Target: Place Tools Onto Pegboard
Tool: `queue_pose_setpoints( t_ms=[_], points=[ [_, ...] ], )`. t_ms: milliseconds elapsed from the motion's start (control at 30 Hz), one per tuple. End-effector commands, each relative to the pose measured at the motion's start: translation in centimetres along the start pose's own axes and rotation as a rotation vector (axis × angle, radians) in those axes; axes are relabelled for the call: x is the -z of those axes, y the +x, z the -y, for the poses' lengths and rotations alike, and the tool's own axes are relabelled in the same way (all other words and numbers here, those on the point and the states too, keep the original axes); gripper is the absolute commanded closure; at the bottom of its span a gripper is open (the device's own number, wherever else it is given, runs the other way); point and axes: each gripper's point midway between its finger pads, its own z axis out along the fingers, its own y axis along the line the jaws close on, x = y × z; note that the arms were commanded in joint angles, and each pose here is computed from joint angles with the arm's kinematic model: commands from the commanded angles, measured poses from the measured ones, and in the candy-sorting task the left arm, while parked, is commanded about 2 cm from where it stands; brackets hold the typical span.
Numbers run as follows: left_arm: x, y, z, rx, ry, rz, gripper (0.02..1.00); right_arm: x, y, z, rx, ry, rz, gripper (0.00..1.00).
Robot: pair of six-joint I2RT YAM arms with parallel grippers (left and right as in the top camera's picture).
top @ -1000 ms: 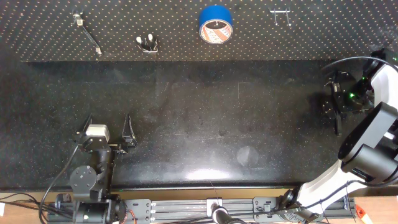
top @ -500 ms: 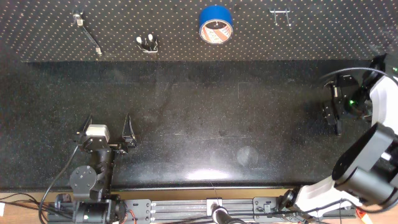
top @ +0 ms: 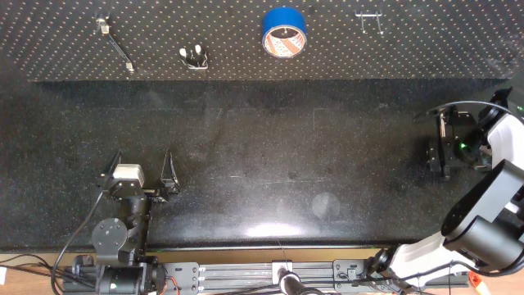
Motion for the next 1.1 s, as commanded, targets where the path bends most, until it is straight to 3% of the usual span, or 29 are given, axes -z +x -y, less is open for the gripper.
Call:
queue_pose_setpoints(
  t_ms=[33, 600, 733, 867, 1033, 1067, 1100],
  points=[
    [0.0, 0.1, 0.3, -0.013, 0.014, 0.000, 0.023, -0.5, -0.1, -0.5, -0.025, -0.033, 0.009, 0.007],
    [0.0, 0.1, 0.3, -0.013, 0.014, 0.000, 0.023, -1.8, -0.9, -0.1, 0.058, -0.027, 0.018, 0.007],
    [0.0, 0.1, 0.3, -0.013, 0.014, 0.000, 0.025, -1.8, -1.7, -0.9, 0.145, -0.020, 0.025, 0.007],
    [0.0, 0.1, 0.3, -0.013, 0.014, 0.000, 0.020, -2.0, -1.7, -1.0, 0.145, -0.025, 0.019, 0.007],
    [0.0, 0.1, 0.3, -0.013, 0.014, 0.000, 0.023, -2.0, -1.5, -0.9, 0.110, -0.027, 0.016, 0.242],
    [0.0, 0.1, 0.3, -0.013, 0.014, 0.000, 0.023, -2.1, -1.4, -0.7, 0.086, -0.029, 0.015, 0.382],
    [0.0, 0.1, 0.3, -0.013, 0.014, 0.000, 0.023, -2.2, -1.3, -0.7, 0.087, -0.032, 0.009, 0.443]
  ],
)
